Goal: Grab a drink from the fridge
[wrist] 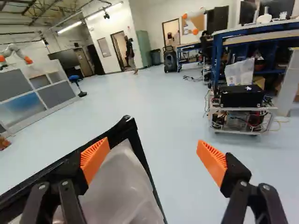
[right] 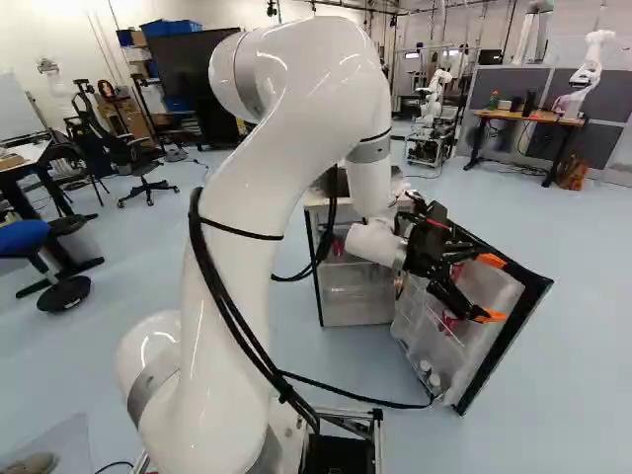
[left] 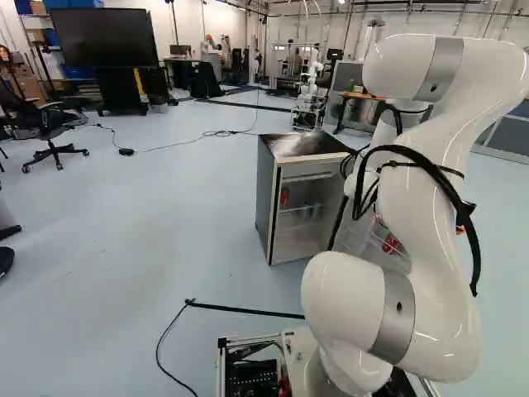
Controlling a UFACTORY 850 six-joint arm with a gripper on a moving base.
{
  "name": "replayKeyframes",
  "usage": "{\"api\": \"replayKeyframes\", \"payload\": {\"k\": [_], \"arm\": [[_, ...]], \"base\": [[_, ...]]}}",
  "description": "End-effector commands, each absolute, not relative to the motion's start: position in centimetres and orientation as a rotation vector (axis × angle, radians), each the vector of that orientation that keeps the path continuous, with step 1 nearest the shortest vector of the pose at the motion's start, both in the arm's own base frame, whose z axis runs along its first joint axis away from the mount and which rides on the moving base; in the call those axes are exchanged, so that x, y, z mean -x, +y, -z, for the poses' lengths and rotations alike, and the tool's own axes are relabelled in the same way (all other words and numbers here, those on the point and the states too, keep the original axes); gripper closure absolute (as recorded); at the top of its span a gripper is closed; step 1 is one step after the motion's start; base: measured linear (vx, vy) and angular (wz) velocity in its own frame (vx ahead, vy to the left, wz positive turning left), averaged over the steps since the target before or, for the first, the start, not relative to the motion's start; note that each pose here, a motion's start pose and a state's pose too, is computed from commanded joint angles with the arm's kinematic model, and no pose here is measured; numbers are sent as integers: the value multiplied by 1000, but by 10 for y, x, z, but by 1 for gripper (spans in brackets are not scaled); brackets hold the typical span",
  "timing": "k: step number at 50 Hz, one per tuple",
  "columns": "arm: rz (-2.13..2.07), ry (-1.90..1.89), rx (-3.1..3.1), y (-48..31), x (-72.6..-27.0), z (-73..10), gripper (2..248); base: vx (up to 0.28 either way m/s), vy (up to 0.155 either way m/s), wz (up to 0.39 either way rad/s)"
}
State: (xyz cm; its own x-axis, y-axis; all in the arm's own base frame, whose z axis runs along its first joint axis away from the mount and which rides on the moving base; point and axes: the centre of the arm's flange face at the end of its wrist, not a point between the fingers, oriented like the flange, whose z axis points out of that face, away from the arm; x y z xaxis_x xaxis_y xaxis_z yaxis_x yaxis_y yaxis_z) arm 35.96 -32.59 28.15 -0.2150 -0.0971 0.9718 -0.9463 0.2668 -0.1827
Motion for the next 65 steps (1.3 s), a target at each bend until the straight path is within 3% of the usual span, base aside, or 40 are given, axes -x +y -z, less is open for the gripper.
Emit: {"api": "replayKeyframes", "payload": {"k": [65], "arm": [[-1476,-1036,-1725,-200,-302,-302,3]], "base": [[0,0,0]]}}
